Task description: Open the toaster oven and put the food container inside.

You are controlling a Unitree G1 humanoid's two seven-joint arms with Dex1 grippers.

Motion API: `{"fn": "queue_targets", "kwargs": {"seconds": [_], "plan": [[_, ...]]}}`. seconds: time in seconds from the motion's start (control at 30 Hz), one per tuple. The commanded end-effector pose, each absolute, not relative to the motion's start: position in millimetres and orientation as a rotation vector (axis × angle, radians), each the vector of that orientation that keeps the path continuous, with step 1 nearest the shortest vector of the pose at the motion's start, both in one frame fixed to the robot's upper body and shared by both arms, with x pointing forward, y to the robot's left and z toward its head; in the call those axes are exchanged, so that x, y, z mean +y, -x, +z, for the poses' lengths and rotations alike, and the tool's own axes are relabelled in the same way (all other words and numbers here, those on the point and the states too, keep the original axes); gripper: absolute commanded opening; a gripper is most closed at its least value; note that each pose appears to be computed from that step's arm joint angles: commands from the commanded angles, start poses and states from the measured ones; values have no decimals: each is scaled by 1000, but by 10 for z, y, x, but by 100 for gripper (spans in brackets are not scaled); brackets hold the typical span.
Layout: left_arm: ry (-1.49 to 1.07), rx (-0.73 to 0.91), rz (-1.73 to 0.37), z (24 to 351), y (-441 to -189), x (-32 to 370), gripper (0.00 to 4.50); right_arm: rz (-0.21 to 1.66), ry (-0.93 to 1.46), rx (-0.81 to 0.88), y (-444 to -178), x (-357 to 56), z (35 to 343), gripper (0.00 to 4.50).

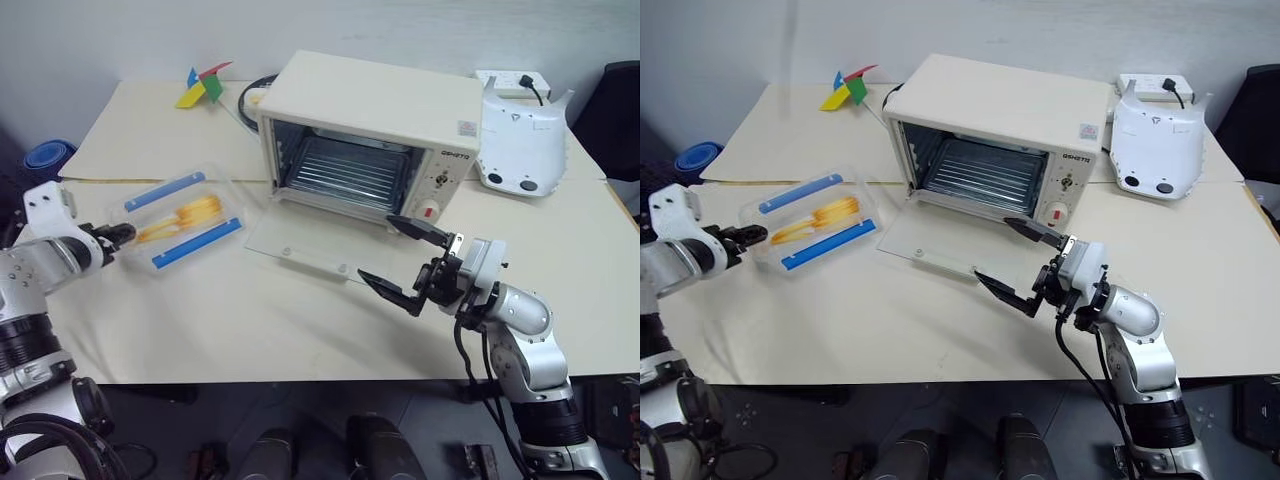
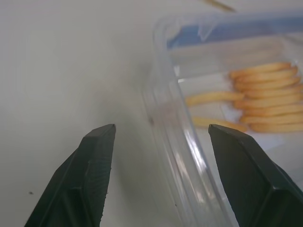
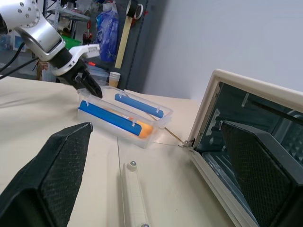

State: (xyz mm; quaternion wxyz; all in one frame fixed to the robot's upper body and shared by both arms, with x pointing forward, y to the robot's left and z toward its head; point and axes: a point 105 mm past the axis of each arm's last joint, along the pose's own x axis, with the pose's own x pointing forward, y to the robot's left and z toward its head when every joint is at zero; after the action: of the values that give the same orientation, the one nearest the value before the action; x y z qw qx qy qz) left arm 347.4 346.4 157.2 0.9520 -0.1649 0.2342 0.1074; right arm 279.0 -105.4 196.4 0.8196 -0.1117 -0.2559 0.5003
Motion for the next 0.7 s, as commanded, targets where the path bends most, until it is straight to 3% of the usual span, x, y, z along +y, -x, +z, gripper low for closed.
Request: {"fn": "queue_targets", "kwargs": {"seconds": [0.03, 0.2, 0.27, 0.57, 0.7], "plan": [[318, 416, 254, 1723, -3479, 3569, 215, 1061, 243, -575, -2785, -1074, 2021, 450], [385, 344, 287, 1832, -3516, 3651, 58, 1055, 244, -573, -2774, -1078, 2002, 450], [394, 314, 284, 1926, -3526, 3682, 20, 1053, 243, -573, -2769, -1077, 1995, 450], [194, 359, -42, 2326, -3607, 3144, 20, 1017, 272, -530, -2755, -1258, 1954, 450], [99, 392, -281, 2413, -3786, 2458, 20, 967, 298, -470, -2707, -1457, 1864, 450]]}}
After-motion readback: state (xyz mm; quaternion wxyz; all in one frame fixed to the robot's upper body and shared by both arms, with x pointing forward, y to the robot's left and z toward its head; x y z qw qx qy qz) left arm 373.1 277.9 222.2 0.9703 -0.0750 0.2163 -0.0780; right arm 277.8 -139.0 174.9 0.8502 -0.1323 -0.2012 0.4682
